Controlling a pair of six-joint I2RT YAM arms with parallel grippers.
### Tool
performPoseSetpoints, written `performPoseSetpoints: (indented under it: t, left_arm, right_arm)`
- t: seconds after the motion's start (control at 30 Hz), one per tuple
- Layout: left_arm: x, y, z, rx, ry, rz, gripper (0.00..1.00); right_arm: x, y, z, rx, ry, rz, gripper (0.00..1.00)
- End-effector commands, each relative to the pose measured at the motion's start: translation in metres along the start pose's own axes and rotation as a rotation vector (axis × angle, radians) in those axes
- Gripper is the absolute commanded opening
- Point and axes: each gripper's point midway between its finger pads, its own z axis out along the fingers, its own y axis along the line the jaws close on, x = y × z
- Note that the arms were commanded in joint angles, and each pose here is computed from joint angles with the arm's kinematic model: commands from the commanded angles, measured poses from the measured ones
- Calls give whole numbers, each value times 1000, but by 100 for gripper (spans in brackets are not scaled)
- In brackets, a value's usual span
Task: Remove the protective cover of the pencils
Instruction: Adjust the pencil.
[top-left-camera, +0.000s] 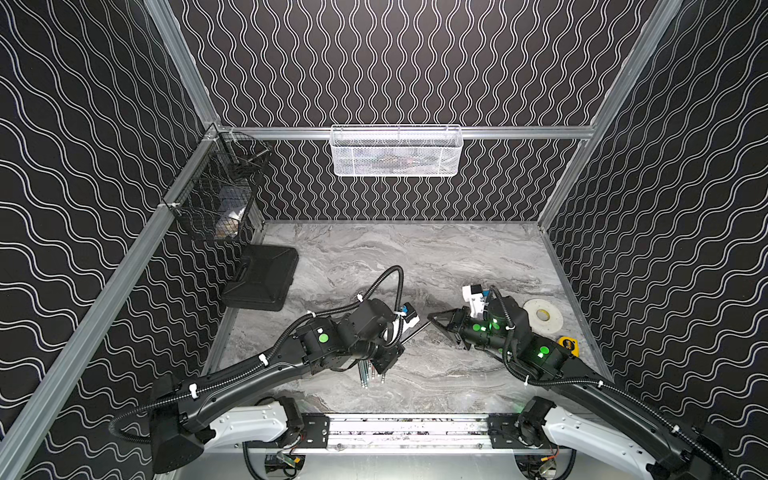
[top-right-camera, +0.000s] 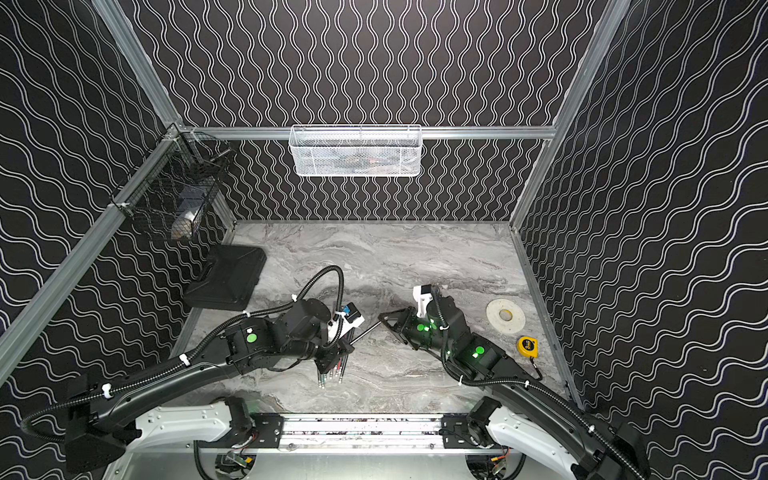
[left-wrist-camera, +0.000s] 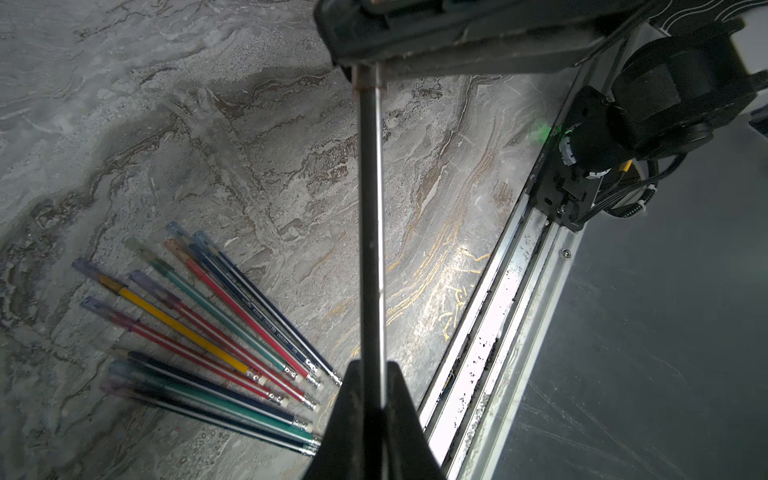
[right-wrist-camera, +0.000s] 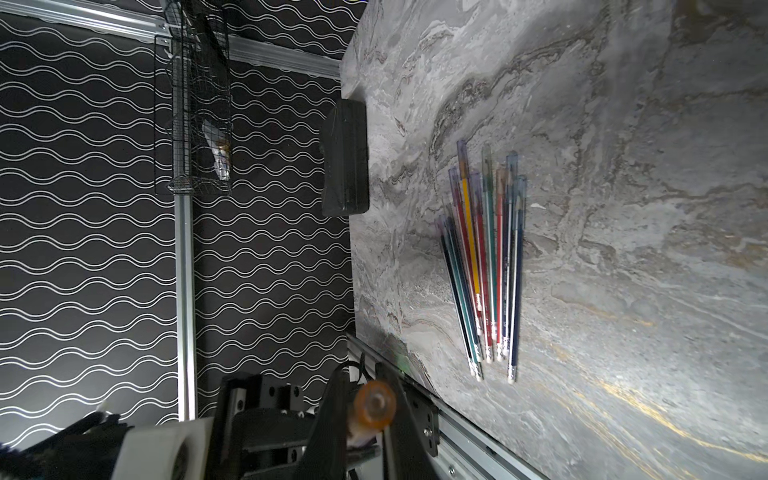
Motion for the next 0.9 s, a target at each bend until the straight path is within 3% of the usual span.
performPoseSetpoints:
  t: [0.0, 0.1, 0.13, 0.17, 0.27, 0.37, 0.43, 0.53, 0.6, 0.67, 0.87]
  left_arm:
    - [-5, -7, -1, 39, -16, 22, 0]
    - [-6, -5, -1, 22, -15, 18, 2]
    - [-6, -3, -1, 15, -15, 17, 18]
    - [-6, -3, -2, 12, -16, 16, 25]
    - [-7, -3, -3, 16, -21, 15, 26]
    - [-6, -3, -3, 12, -21, 14, 38]
    - [-6, -2, -2, 12, -16, 13, 38]
    - [-5, -1, 0, 11, -8, 9, 32]
    - [-5, -2, 1, 17, -5, 10, 14]
    - [-5, -3, 2, 23, -2, 7, 3]
    - [-5, -4, 2, 36, 1, 5, 0]
  right_arm:
    - [0, 7, 0, -5, 8, -51, 7]
    - [1, 8, 1, 0, 20, -56, 6]
    - [2, 8, 1, -5, 23, -53, 5]
    - [2, 9, 1, -11, 25, -48, 5]
    - [3, 9, 2, -22, 29, -47, 4]
    - [2, 9, 3, -11, 29, -59, 4]
    - [4, 11, 3, -17, 37, -59, 4]
    - [5, 13, 5, -33, 46, -55, 4]
    - [5, 14, 6, -35, 48, -58, 4]
    - [5, 14, 7, -33, 49, -60, 4]
    - [4, 18, 6, -47, 48, -64, 2]
